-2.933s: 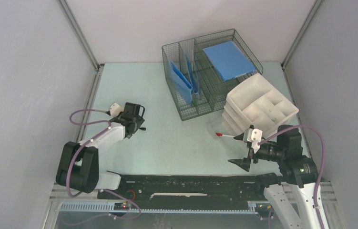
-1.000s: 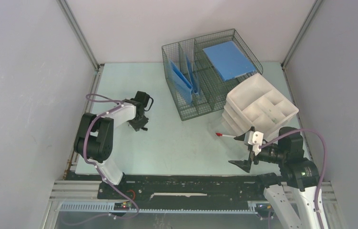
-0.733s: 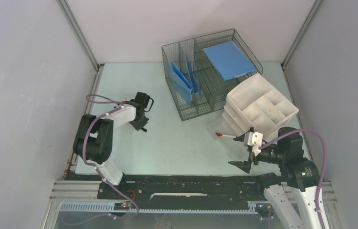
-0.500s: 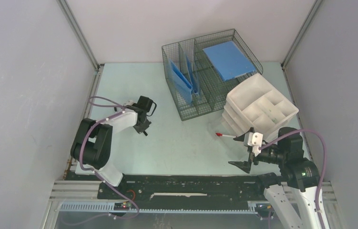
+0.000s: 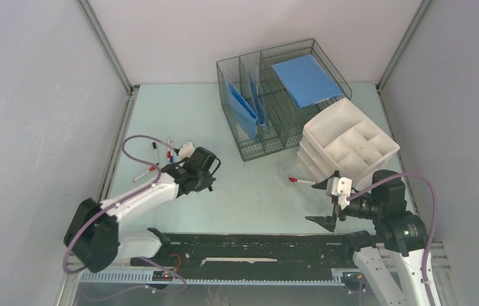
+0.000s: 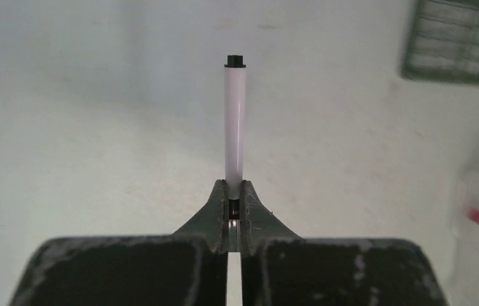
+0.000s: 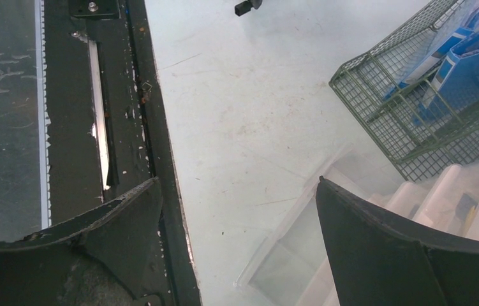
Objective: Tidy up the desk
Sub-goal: Pick up the stationery from the center of the board.
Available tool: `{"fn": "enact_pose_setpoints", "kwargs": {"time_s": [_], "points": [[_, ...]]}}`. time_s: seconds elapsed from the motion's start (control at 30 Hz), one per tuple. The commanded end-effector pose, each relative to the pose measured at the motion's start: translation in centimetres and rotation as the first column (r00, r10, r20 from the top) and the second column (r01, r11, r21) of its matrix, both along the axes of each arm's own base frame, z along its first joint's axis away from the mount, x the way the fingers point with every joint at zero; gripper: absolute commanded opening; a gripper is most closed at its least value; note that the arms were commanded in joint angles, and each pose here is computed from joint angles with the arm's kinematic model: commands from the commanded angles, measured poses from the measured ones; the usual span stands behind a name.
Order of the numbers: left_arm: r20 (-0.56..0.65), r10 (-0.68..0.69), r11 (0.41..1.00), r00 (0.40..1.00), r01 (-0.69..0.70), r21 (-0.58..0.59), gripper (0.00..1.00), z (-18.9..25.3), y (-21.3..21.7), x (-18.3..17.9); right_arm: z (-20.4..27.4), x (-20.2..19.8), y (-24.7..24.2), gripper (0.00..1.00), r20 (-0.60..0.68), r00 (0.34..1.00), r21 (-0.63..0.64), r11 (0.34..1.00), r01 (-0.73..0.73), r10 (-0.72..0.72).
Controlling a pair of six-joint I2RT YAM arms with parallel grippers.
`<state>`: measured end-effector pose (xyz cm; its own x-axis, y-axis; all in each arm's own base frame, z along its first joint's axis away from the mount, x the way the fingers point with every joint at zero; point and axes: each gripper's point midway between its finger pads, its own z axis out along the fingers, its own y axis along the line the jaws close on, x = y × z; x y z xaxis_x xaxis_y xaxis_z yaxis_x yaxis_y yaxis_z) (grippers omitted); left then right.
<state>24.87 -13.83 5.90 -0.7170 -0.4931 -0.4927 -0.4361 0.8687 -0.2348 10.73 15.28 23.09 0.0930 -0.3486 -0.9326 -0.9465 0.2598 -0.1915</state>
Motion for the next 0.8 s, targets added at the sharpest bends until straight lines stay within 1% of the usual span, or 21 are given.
{"fn": "enact_pose_setpoints", "kwargs": {"time_s": [0.0, 0.1, 0.17, 0.23, 0.27, 0.33, 0.4, 0.57, 0.7, 0.77], "points": [[0.164, -0.079, 0.986, 0.983, 0.102, -0.134, 0.0, 3.0, -3.6, -0.6, 0.0, -0.6, 0.5, 0.97, -0.017, 0.999, 0.016, 0.999, -0.046, 0.046], [0.32, -0.151, 0.939, 0.935, 0.237, -0.248, 0.0, 5.5, -6.8, -1.5, 0.1, -1.0, 0.8, 0.96, -0.038, 0.996, 0.036, 0.997, -0.075, 0.076], [0.435, -0.178, 0.888, 0.882, 0.335, -0.316, 0.0, 7.2, -8.7, -2.2, 0.2, -1.4, 1.1, 0.96, -0.049, 0.994, 0.055, 0.994, -0.097, 0.1], [0.562, -0.173, 0.82, 0.809, 0.434, -0.373, 0.0, 9.3, -10.3, -3.0, 0.1, -1.6, 1.3, 0.96, -0.059, 0.991, 0.066, 0.991, -0.115, 0.119], [0.634, -0.15, 0.772, 0.759, 0.49, -0.405, 0.0, 11.1, -11.2, -3.3, 0.1, -1.6, 1.4, 0.96, -0.065, 0.99, 0.071, 0.99, -0.121, 0.126], [0.716, -0.129, 0.705, 0.686, 0.571, -0.42, 0.0, 13.0, -11.9, -4.3, -0.1, -1.6, 1.5, 0.96, -0.084, 0.987, 0.078, 0.988, -0.13, 0.136], [0.758, -0.124, 0.668, 0.64, 0.619, -0.413, 0.0, 14.1, -12.5, -5.2, -0.2, -1.5, 1.7, 0.96, -0.104, 0.984, 0.085, 0.987, -0.139, 0.147], [0.832, -0.164, 0.601, 0.53, 0.723, -0.342, 0.0, 16.5, -15.1, -7.8, 0.7, -1.3, 2.5, 0.94, -0.145, 0.971, 0.14, 0.976, -0.168, 0.188], [0.876, -0.223, 0.546, 0.429, 0.799, -0.252, 0.0, 18.4, -17.8, -9.5, 2.1, -1.3, 3.4, 0.94, -0.185, 0.957, 0.182, 0.965, -0.189, 0.223], [0.886, -0.251, 0.537, 0.389, 0.818, -0.206, 0.0, 19.0, -19.0, -9.9, 2.8, -1.2, 3.7, 0.94, -0.208, 0.949, 0.202, 0.96, -0.193, 0.235]]}}
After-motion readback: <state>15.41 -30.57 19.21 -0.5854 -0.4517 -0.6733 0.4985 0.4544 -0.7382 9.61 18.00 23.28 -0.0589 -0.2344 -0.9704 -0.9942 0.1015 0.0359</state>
